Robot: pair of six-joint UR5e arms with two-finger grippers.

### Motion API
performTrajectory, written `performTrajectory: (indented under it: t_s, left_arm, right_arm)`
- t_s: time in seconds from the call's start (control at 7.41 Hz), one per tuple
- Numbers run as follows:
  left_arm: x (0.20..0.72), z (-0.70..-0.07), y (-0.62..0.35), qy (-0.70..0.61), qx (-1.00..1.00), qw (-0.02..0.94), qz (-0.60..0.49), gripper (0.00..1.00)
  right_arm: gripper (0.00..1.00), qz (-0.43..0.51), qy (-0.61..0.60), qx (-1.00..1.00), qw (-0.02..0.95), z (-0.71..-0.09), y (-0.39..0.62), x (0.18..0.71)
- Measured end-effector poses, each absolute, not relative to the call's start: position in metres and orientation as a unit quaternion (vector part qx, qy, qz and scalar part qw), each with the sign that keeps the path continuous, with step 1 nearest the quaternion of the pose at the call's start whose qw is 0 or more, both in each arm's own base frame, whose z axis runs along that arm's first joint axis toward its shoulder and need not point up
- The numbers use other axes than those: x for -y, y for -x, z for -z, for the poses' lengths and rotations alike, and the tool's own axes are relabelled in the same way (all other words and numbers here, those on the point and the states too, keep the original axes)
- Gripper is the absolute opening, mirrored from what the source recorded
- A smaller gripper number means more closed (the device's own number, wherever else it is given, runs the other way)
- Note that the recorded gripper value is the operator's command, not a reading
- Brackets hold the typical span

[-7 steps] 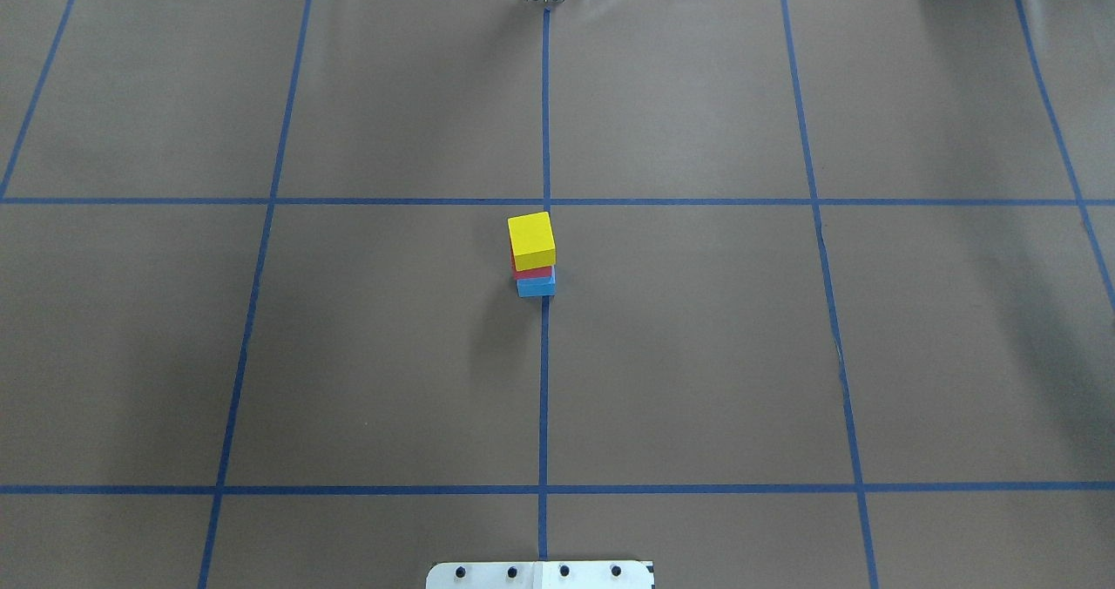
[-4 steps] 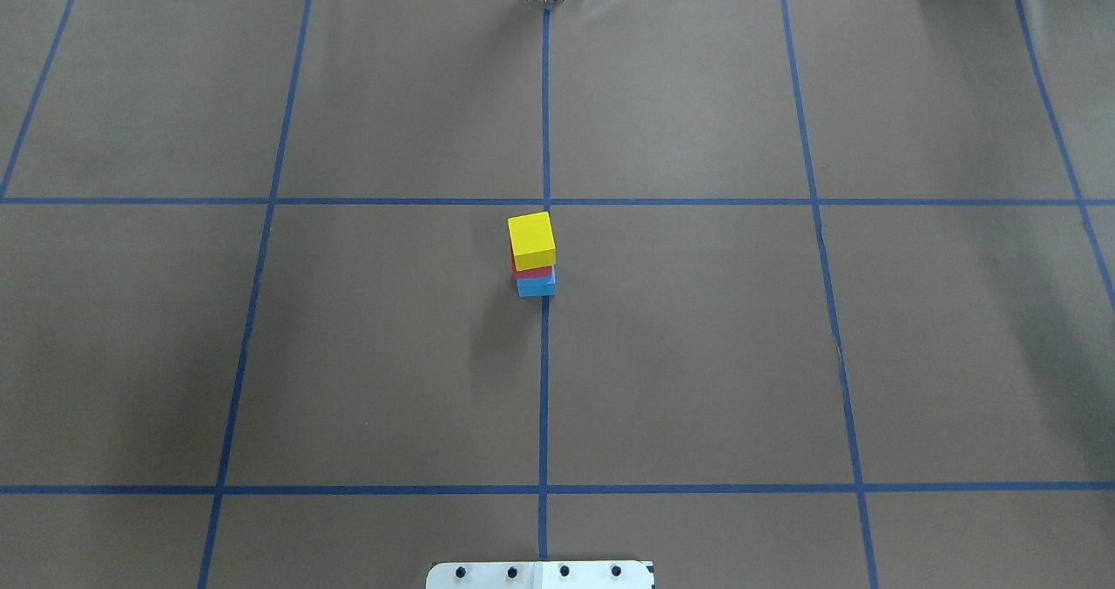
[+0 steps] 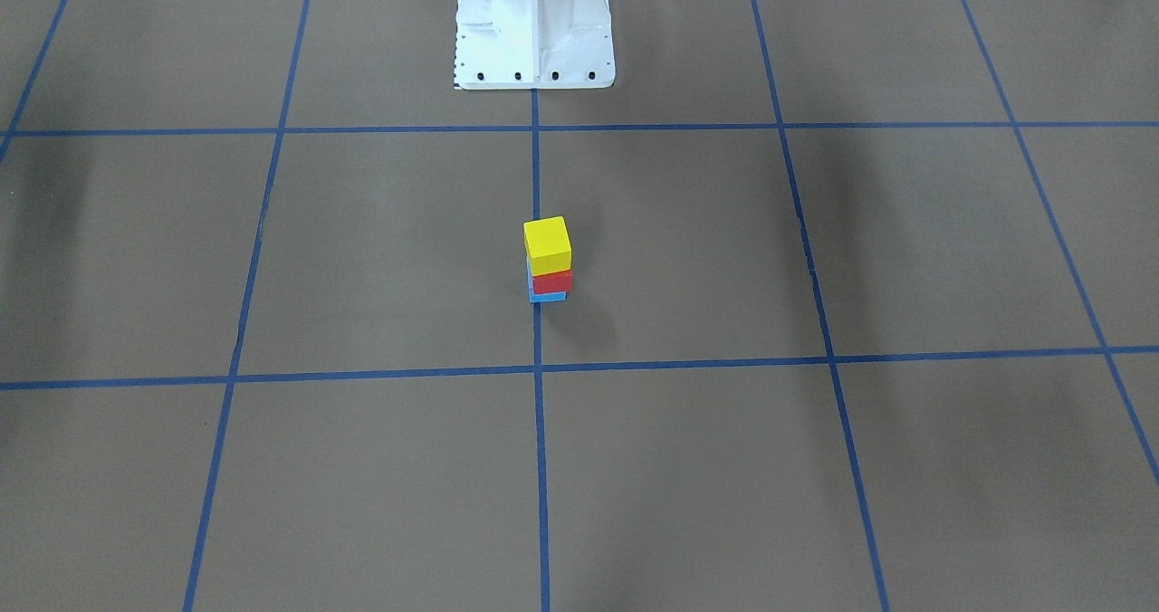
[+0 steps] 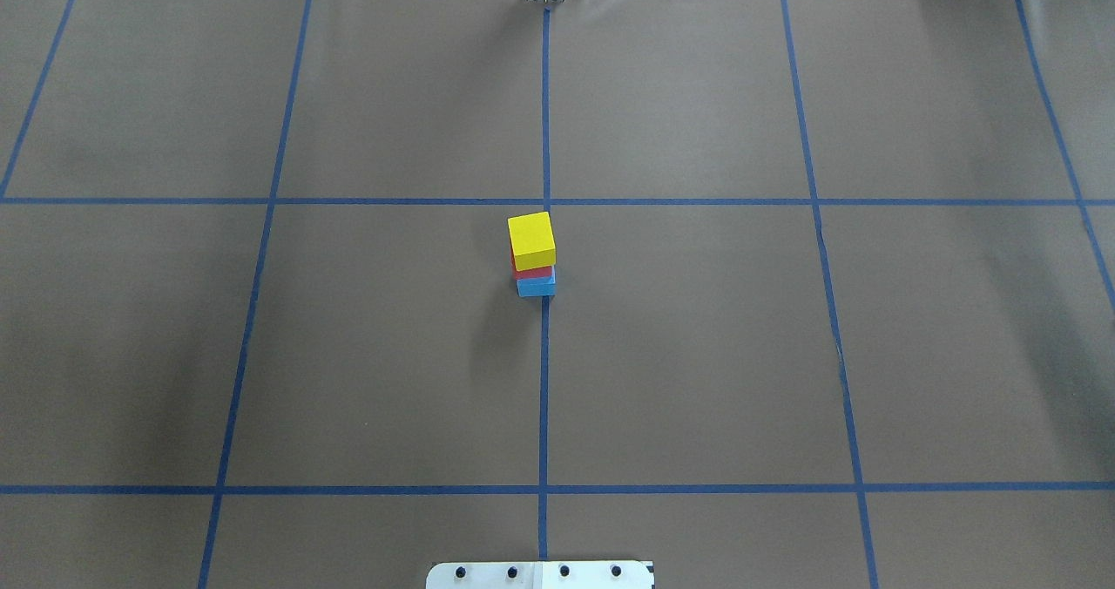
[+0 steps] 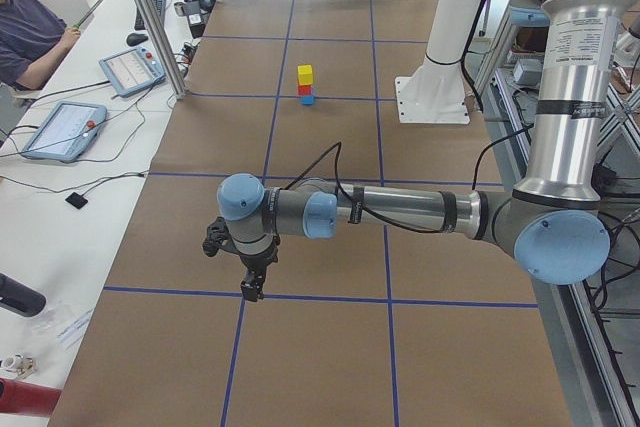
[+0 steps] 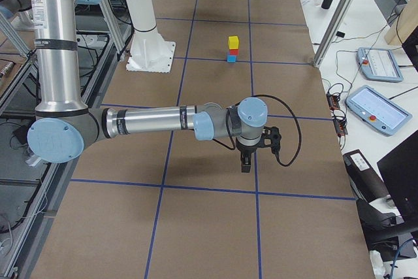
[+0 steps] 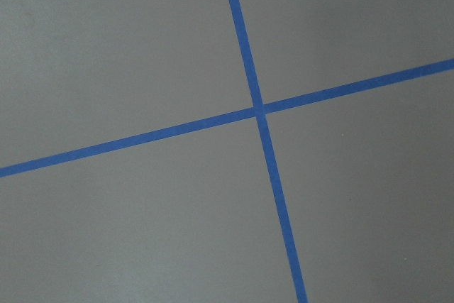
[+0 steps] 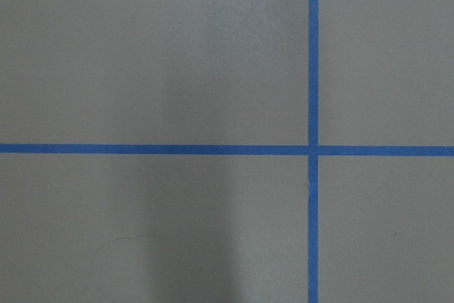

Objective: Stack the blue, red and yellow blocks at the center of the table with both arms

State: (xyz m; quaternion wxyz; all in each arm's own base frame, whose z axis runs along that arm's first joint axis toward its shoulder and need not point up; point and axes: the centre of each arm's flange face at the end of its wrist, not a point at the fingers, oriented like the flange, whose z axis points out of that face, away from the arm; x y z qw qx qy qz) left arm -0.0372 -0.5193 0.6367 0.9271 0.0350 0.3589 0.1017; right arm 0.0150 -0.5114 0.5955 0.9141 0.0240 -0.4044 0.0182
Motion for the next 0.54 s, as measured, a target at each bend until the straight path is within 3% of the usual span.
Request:
performTrajectory:
  t_s: [0.54]
  left_arm:
    - [0.516, -0.633, 0.042, -0.040, -0.365, 0.926, -0.090, 1.00]
  right_arm:
    - [1.00, -0.035, -0.019, 0.415, 0.909, -0.595, -0.030, 0.512]
